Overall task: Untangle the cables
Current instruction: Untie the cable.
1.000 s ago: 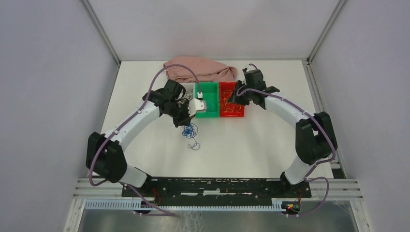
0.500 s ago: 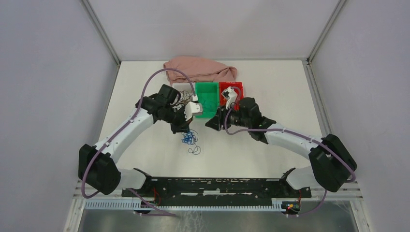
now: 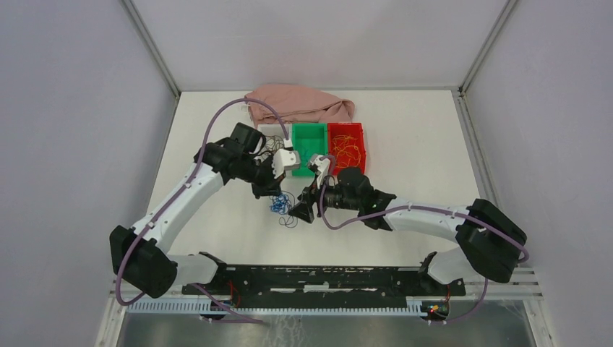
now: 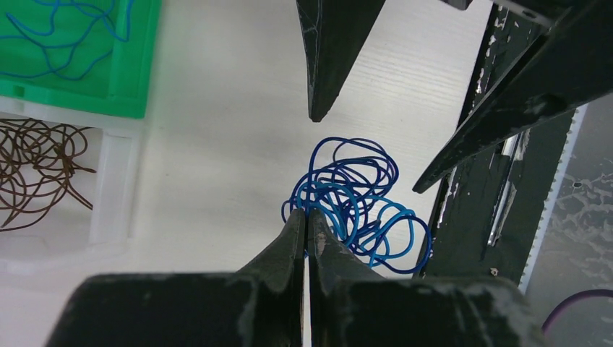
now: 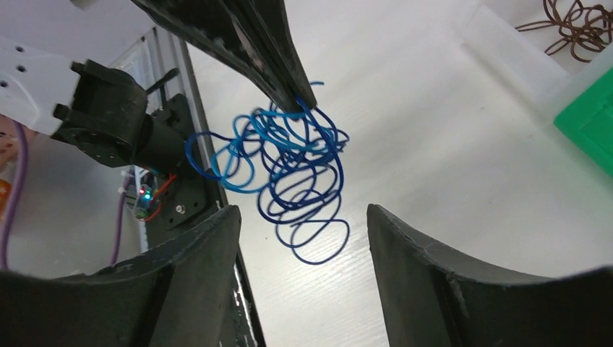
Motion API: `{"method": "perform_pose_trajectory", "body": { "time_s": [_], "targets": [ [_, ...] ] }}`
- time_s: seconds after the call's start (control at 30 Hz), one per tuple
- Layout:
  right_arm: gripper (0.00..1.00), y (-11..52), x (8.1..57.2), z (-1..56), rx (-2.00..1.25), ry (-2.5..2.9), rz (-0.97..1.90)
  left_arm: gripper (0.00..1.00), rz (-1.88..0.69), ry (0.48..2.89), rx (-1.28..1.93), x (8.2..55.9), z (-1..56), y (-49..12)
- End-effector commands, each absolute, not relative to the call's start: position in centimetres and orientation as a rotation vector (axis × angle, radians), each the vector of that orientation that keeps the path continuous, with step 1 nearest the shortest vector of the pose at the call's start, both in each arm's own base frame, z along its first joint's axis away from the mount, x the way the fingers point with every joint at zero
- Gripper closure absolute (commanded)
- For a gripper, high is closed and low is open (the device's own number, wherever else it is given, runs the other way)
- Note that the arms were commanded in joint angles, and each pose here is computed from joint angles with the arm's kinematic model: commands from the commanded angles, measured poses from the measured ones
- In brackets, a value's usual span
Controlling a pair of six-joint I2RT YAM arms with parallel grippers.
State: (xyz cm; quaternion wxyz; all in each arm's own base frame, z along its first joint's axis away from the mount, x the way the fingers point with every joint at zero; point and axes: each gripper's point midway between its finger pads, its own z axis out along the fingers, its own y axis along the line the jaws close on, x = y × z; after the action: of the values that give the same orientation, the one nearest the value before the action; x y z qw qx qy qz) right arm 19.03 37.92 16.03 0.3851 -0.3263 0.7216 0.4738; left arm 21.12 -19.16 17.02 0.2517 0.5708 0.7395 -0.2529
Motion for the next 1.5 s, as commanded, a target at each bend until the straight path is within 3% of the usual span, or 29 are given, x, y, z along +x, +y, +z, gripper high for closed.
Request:
{"method": "perform_pose_trajectory", "body": {
  "time_s": [0.0, 0.33, 0.7, 0.97, 1.13, 1.23, 1.3, 1.43, 1.47],
  "targets": [
    [0.27, 38.0, 20.2, 16.0, -0.812, 1.766, 1.11, 0.97, -0.726, 1.939, 1.522, 20.6, 20.6, -19.9],
    [0.27, 36.9, 19.9, 14.6, -0.769, 1.788, 1.103, 0.97, -0.705, 1.898, 1.52, 20.6, 22.5, -19.8],
    [0.32, 40.7, 21.2, 14.3, -0.64, 1.796, 1.269, 0.97, -0.696, 1.883, 1.507, 20.6, 23.3, -19.8],
    [0.59, 41.0, 21.8, 12.7, -0.549, 1.866, 1.283, 0.97, -0.671, 1.861, 1.506, 20.6, 23.8, -19.6],
    [0.94, 39.6, 22.5, 13.2, -0.509, 1.862, 1.215, 0.97, -0.65, 1.873, 1.515, 20.5, 23.4, -19.2],
    [1.0, 37.7, 22.9, 14.1, -0.523, 1.884, 1.128, 0.95, -0.607, 1.897, 1.531, 20.5, 21.8, -18.5],
    [1.0, 35.9, 23.5, 15.2, -0.542, 1.888, 1.059, 0.76, -0.575, 1.918, 1.547, 20.3, 20.1, -17.8],
    [1.0, 33.0, 23.8, 19.5, -0.597, 1.82, 0.967, 0.19, -0.572, 1.947, 1.593, 18.6, 17.0, -16.6],
    [1.0, 32.7, 23.7, 20.6, -0.62, 1.801, 0.958, 0.13, -0.582, 1.937, 1.601, 18.2, 16.8, -16.6]
  ]
}}
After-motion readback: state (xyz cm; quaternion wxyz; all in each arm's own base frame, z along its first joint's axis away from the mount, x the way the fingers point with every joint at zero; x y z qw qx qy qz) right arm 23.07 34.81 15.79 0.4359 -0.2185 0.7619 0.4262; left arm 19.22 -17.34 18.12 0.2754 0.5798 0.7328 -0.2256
